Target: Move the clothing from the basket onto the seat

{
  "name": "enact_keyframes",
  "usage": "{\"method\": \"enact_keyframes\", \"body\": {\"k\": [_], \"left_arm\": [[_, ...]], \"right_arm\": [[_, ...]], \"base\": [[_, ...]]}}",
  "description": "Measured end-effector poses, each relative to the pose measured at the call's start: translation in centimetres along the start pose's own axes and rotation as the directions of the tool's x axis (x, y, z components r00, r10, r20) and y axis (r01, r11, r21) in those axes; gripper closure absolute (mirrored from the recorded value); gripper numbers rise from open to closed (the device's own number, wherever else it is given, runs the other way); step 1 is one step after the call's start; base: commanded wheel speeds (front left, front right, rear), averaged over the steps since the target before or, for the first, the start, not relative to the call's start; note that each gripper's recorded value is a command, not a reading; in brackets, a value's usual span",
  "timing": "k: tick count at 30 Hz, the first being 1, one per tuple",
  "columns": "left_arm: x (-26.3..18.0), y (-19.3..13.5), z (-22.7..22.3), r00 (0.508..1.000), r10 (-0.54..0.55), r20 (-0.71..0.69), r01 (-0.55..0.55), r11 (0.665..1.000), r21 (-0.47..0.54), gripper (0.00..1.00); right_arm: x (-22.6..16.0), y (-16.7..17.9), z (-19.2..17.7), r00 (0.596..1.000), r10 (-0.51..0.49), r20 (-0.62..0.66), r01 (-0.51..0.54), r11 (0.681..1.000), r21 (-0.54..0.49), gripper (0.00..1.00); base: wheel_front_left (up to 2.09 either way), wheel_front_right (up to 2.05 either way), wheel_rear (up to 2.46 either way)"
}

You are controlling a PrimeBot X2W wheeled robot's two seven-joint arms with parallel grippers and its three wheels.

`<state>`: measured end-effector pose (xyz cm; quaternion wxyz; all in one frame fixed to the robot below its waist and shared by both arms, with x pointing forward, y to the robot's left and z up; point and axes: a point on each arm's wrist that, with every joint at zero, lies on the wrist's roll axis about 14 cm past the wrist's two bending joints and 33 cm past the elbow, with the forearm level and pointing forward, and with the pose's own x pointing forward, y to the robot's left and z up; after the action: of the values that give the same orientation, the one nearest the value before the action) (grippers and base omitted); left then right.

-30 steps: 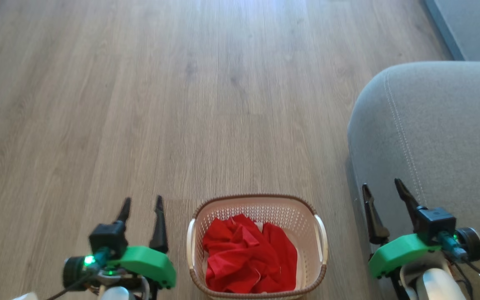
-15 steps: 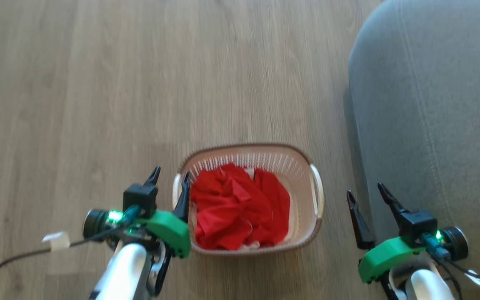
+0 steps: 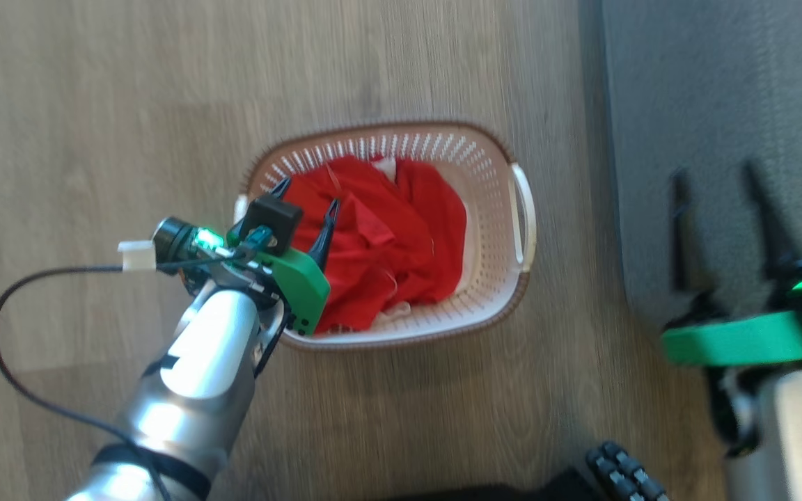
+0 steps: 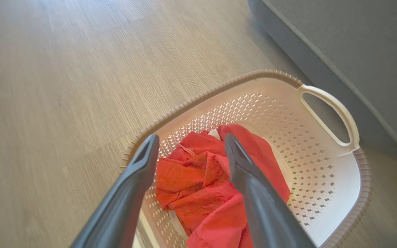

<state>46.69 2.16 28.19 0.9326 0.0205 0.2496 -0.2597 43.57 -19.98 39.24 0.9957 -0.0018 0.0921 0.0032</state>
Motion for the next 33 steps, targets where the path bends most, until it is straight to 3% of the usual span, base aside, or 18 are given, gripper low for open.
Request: {"method": "enact_keyframes", "body": {"k": [5,8,16,22,33], "left_arm": [[2.4,-0.8,-4.8,0.99,-0.067,-0.126,0.067,0.998,-0.002,0.0],[3.2,-1.0,-7.8,0.975,-0.089,-0.202,0.09,0.996,-0.006,0.0],[5.6,-1.9,-11.8,0.944,-0.163,-0.288,0.161,0.986,-0.032,0.0],[7.3,-2.1,-14.5,0.904,-0.206,-0.374,0.229,0.973,0.017,0.0],[7.9,-3.8,-18.6,0.817,-0.225,-0.531,0.317,0.945,0.087,0.0]], "right_arm": [[2.3,-3.3,4.7,0.979,-0.091,0.183,0.088,0.996,0.023,0.0],[2.8,-4.7,5.6,0.966,-0.125,0.228,0.127,0.992,0.006,0.0],[3.9,-8.0,4.1,0.953,-0.205,0.222,0.221,0.974,-0.047,0.0],[4.1,-11.5,3.6,0.921,-0.307,0.241,0.318,0.948,-0.004,0.0],[4.5,-12.0,3.5,0.916,-0.31,0.254,0.323,0.946,-0.011,0.0]], "base": [[0.0,0.0,0.0],[0.0,0.0,0.0],[0.0,0.0,0.0],[0.0,0.0,0.0],[0.0,0.0,0.0]]}}
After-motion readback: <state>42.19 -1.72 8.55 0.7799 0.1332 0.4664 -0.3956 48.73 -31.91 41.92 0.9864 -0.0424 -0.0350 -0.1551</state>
